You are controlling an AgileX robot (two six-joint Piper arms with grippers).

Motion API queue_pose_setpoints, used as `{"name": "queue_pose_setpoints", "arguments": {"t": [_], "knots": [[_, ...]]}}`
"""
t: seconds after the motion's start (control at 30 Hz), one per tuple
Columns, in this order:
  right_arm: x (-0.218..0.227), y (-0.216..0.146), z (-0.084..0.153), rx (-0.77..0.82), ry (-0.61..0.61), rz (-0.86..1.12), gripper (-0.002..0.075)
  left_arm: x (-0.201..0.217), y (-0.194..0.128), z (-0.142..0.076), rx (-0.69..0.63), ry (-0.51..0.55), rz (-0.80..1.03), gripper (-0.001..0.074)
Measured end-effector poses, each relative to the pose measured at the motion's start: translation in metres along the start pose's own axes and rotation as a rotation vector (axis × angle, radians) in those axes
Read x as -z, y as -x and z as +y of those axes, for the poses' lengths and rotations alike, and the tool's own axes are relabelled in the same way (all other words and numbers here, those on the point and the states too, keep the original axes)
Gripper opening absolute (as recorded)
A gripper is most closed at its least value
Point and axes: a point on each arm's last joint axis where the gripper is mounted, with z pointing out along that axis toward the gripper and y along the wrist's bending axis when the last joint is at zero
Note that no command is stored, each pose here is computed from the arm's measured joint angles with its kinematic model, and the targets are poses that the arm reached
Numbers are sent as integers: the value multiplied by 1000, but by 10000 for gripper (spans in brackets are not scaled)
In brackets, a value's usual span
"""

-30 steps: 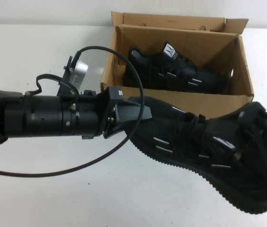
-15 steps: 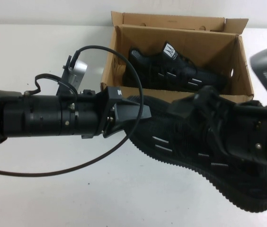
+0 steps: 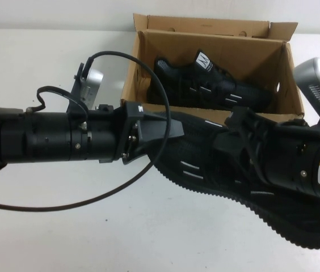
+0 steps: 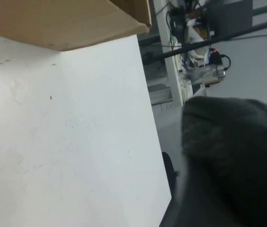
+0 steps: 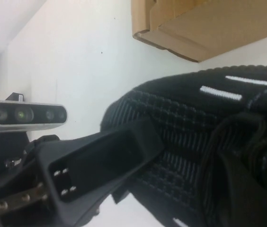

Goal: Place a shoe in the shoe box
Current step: Hand over the shoe, then place the shoe in the shoe box

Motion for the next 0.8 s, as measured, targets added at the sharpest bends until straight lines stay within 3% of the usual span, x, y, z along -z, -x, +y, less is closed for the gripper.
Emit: {"name": "queue_pose_setpoints", "arguments": {"t": [0.17, 0.27, 0.67, 0.73, 0.8], "knots": [[0, 0, 0, 25, 2, -1, 11, -1, -5, 0, -30, 8, 45, 571], [2, 0, 1, 49, 5, -3, 11, -1, -6, 1, -45, 22, 65, 658], [18, 12, -12, 195, -84, -2, 9, 32, 20, 23, -161, 96, -63, 652], [19, 15, -12, 250, -88, 16, 9, 45, 26, 27, -150, 82, -85, 582], [21, 20, -8, 329, -85, 43, 9, 58, 31, 30, -144, 64, -99, 437]]}}
